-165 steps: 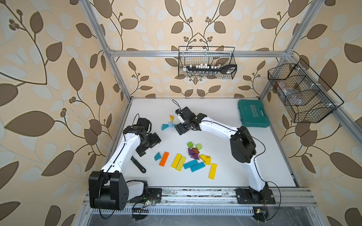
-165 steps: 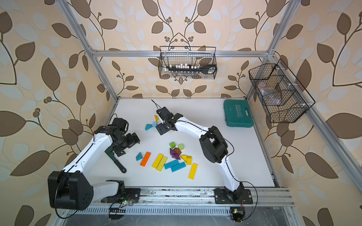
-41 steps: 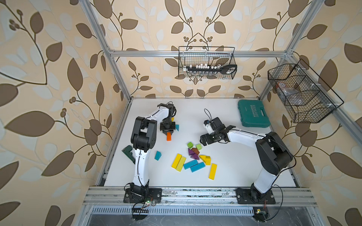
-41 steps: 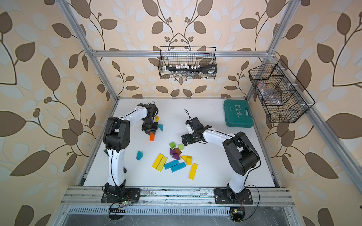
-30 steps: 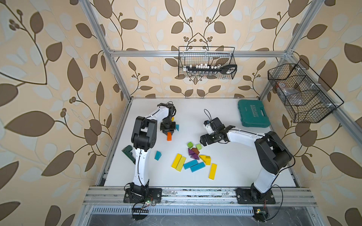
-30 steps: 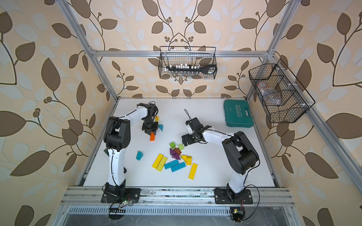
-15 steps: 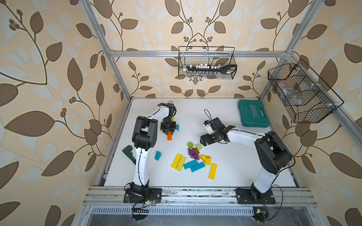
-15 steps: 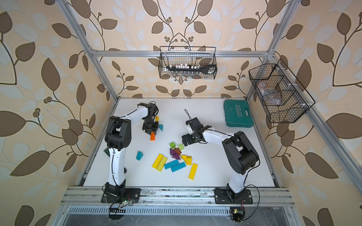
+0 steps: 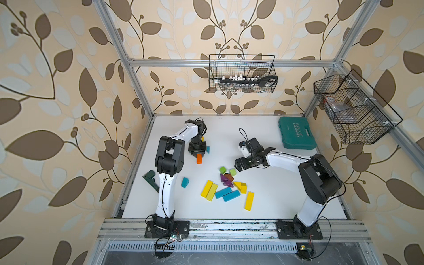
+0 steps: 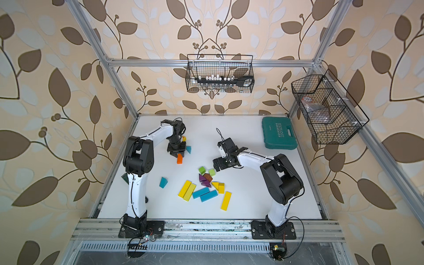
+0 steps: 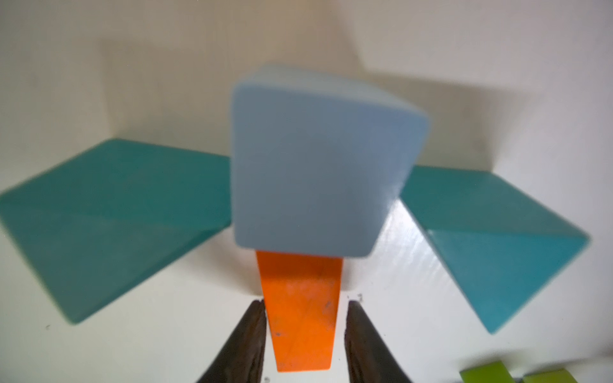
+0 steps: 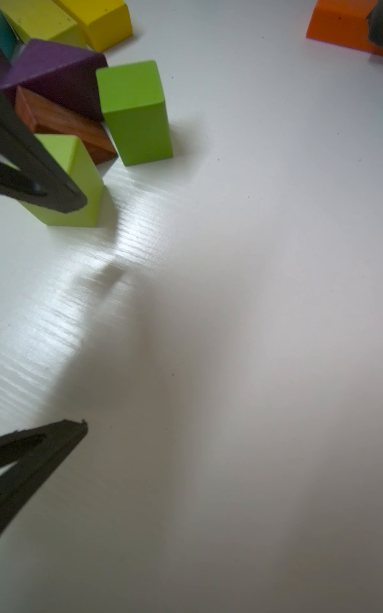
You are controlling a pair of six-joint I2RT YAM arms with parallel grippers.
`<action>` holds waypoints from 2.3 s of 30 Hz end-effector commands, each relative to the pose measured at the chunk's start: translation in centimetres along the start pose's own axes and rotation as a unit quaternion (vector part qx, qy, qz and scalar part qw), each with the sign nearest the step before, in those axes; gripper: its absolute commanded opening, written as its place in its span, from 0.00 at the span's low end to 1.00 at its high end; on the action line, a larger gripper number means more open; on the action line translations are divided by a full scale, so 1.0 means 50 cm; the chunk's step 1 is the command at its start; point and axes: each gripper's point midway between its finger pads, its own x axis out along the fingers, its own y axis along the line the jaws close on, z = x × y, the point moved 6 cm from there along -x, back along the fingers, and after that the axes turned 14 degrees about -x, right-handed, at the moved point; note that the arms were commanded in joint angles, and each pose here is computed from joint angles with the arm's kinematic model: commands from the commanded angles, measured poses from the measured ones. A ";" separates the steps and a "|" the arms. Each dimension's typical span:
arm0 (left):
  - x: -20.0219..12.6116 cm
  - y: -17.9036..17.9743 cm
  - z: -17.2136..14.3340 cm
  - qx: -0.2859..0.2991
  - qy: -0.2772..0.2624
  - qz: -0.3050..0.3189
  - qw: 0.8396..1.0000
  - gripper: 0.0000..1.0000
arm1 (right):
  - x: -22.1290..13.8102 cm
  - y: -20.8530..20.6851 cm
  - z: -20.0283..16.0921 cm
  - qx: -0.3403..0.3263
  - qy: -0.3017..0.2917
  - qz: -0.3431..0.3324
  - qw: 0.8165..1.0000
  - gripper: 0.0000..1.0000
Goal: Assemble a small pinwheel with building blocks
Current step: Assemble the building block at the center of the board.
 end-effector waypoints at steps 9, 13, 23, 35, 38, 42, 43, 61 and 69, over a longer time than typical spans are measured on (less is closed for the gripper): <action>-0.129 0.035 -0.106 -0.061 -0.039 -0.034 0.997 0.67 | -0.013 0.000 0.008 -0.006 -0.005 0.002 1.000 1.00; -0.130 0.019 -0.207 -0.032 -0.049 -0.016 0.998 0.69 | -0.020 0.001 0.008 -0.004 -0.009 0.001 1.000 1.00; -0.039 0.020 -0.361 0.016 -0.009 0.079 0.997 0.63 | -0.025 -0.001 0.006 0.001 -0.015 -0.002 1.000 1.00; 0.013 -0.018 -0.378 0.060 0.015 0.082 0.995 0.58 | -0.019 -0.001 0.003 0.000 -0.011 -0.002 1.000 1.00; 0.029 -0.011 -0.379 0.059 0.020 0.099 0.993 0.57 | -0.018 -0.001 0.004 0.000 -0.010 -0.002 1.000 1.00; 0.043 -0.005 -0.380 0.057 0.024 0.104 0.993 0.56 | -0.016 -0.001 0.003 0.000 -0.009 -0.002 1.000 1.00; 0.047 -0.003 -0.382 0.057 0.025 0.106 0.992 0.56 | -0.015 -0.001 0.001 0.000 -0.007 -0.002 1.000 1.00; 0.057 0.037 -0.327 -0.011 -0.006 0.147 0.989 0.23 | -0.010 -0.001 -0.001 0.001 -0.003 -0.001 1.000 1.00; 0.034 0.022 -0.262 -0.018 -0.019 0.122 0.992 0.22 | -0.008 -0.002 -0.002 0.000 -0.001 -0.003 1.000 1.00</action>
